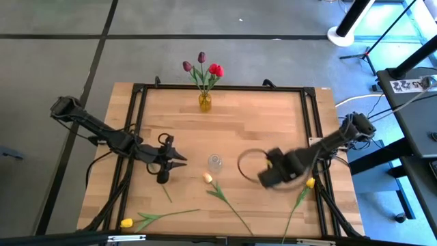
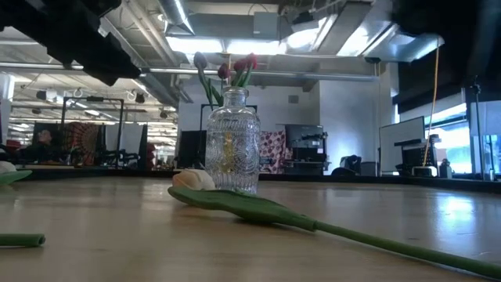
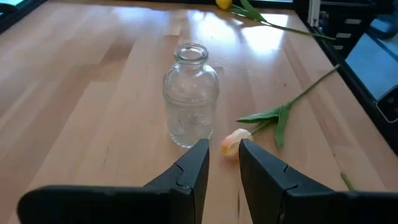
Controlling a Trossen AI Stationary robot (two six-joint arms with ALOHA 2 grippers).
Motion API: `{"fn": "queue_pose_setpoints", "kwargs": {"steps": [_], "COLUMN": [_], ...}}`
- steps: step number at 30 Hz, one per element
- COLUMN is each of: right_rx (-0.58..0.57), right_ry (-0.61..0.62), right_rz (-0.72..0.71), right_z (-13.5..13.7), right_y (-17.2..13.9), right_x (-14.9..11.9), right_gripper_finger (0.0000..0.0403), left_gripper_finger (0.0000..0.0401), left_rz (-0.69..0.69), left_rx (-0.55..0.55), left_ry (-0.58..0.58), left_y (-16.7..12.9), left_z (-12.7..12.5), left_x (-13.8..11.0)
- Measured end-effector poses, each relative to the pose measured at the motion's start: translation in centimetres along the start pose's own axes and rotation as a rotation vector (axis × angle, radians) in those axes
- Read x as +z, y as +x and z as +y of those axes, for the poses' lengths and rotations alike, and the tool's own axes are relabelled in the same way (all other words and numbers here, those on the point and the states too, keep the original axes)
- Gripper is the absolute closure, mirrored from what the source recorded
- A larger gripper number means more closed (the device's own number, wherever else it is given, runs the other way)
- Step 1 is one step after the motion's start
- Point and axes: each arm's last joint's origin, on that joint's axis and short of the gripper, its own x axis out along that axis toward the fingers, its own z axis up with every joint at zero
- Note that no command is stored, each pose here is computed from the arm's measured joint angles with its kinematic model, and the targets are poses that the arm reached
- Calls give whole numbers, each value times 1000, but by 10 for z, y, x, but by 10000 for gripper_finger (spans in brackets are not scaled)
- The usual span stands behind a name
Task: Sort flowers into vase by color
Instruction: Put the right yellow flower into the transparent vase
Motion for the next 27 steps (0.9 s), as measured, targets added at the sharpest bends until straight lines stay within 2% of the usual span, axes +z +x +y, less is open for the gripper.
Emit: {"fn": "queue_pose_setpoints", "kwargs": {"steps": [3, 6, 11, 15, 19, 27], "right_rx": [-29, -43, -99, -203, -272, -292], "right_ry": [100, 211, 328, 374, 367, 361], "right_rz": [118, 178, 210, 256, 282, 375], "right_z": [-5, -12, -29, -42, -52, -73], "right_y": [21, 43, 70, 84, 97, 132], "right_x": [-34, -60, -85, -89, -86, -81], "right_gripper_finger": [127, 127, 127, 127, 127, 134], "left_gripper_finger": [316, 316, 316, 316, 316, 316], "left_rz": [0, 0, 0, 1, 2, 22], "left_rx": [-6, -7, -10, -11, -14, -39], "left_ry": [28, 51, 55, 55, 53, 70], "left_y": [0, 0, 0, 0, -1, -2], "left_z": [-1, -1, -1, -1, -2, -6], "left_x": [0, 0, 0, 0, 0, -4]}}
